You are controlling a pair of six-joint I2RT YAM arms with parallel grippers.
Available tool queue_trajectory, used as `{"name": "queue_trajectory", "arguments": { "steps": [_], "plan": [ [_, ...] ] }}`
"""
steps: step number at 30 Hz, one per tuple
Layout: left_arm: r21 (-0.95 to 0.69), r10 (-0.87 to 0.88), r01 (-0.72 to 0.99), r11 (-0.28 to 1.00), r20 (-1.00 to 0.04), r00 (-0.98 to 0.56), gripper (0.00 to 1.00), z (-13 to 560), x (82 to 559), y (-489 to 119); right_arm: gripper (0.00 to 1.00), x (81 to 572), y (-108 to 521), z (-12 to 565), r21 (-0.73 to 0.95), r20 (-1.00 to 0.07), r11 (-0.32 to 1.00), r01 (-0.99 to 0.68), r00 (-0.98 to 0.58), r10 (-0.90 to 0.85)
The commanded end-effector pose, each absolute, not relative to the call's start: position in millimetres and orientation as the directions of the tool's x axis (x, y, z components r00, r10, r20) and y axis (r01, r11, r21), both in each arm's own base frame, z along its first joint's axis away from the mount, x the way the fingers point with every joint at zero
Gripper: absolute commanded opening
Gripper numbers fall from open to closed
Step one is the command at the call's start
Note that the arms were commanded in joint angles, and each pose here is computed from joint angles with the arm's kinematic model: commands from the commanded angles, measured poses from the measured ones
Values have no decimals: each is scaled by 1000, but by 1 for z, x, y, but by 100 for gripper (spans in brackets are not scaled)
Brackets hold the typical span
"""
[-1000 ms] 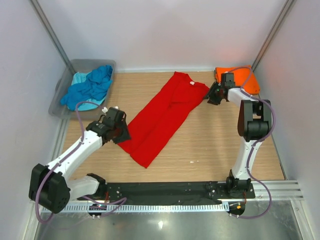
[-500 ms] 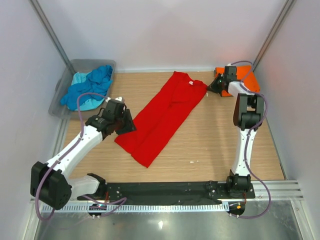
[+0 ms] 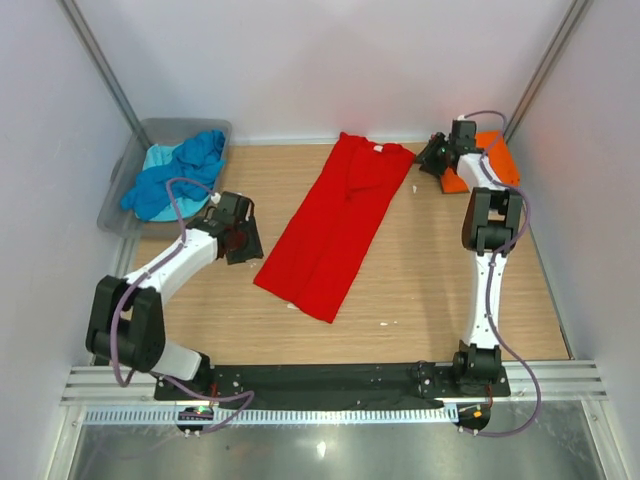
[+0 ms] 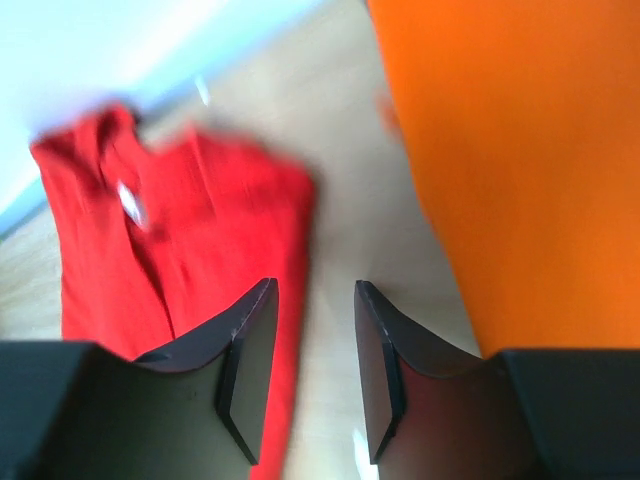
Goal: Fold and stack the t-shirts
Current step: Fold the tshirt
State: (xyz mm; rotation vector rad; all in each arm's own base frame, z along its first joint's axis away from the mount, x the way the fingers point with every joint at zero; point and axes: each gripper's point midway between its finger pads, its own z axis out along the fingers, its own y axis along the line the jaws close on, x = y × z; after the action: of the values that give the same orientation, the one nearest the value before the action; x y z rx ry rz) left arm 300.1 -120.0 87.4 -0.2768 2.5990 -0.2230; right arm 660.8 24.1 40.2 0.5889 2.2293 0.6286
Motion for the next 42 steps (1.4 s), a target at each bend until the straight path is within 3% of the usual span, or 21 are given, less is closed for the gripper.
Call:
{"name": "queue_trajectory", "arguments": {
  "steps": [1, 2, 4, 5, 8, 13, 18, 23, 26, 30, 36, 42],
  "plan": [
    [-238, -207, -96, 966, -498, -842, 46, 83, 327, -128, 43, 626, 22, 89, 598, -524, 763, 245, -601, 604],
    [-281, -190, -61, 958, -460, -867, 45, 77, 325, -140, 43, 617, 22, 120, 605, -546, 763, 229, -578, 606],
    [-299, -162, -37, 953, -405, -900, 41, 58, 325, -150, 43, 587, 24, 111, 593, -512, 759, 270, -601, 614],
    [-305, -159, -38, 952, -385, -909, 35, 53, 325, -152, 43, 578, 26, 141, 607, -535, 757, 242, -580, 615],
    [-329, -164, -62, 942, -294, -942, 28, 31, 307, -157, 43, 540, 30, 139, 591, -512, 761, 267, -604, 610],
    [-279, -229, -161, 947, -233, -945, 27, 8, 271, -139, 42, 478, 47, 155, 578, -502, 779, 242, -647, 573],
    [-244, -274, -231, 942, -161, -948, 25, -10, 223, -134, 43, 402, 90, 132, 522, -434, 804, 284, -724, 537],
    [-272, -257, -211, 939, -145, -955, 22, -10, 183, -164, 45, 328, 149, 123, 473, -456, 854, 219, -768, 450],
    [-276, -249, -205, 939, -134, -959, 22, -14, 157, -174, 45, 285, 165, 99, 466, -398, 858, 217, -814, 423],
    [-328, -262, -198, 924, -166, -951, 24, -4, 148, -180, 45, 229, 172, 74, 415, -350, 891, 187, -871, 346],
    [-397, -232, -122, 910, -241, -942, 38, 21, 155, -185, 45, 176, 174, 52, 412, -251, 895, 171, -923, 292],
    [-375, -164, -75, 924, -211, -964, 42, 14, 148, -186, 46, 142, 191, 44, 466, -161, 872, 152, -954, 253]
  ]
}}
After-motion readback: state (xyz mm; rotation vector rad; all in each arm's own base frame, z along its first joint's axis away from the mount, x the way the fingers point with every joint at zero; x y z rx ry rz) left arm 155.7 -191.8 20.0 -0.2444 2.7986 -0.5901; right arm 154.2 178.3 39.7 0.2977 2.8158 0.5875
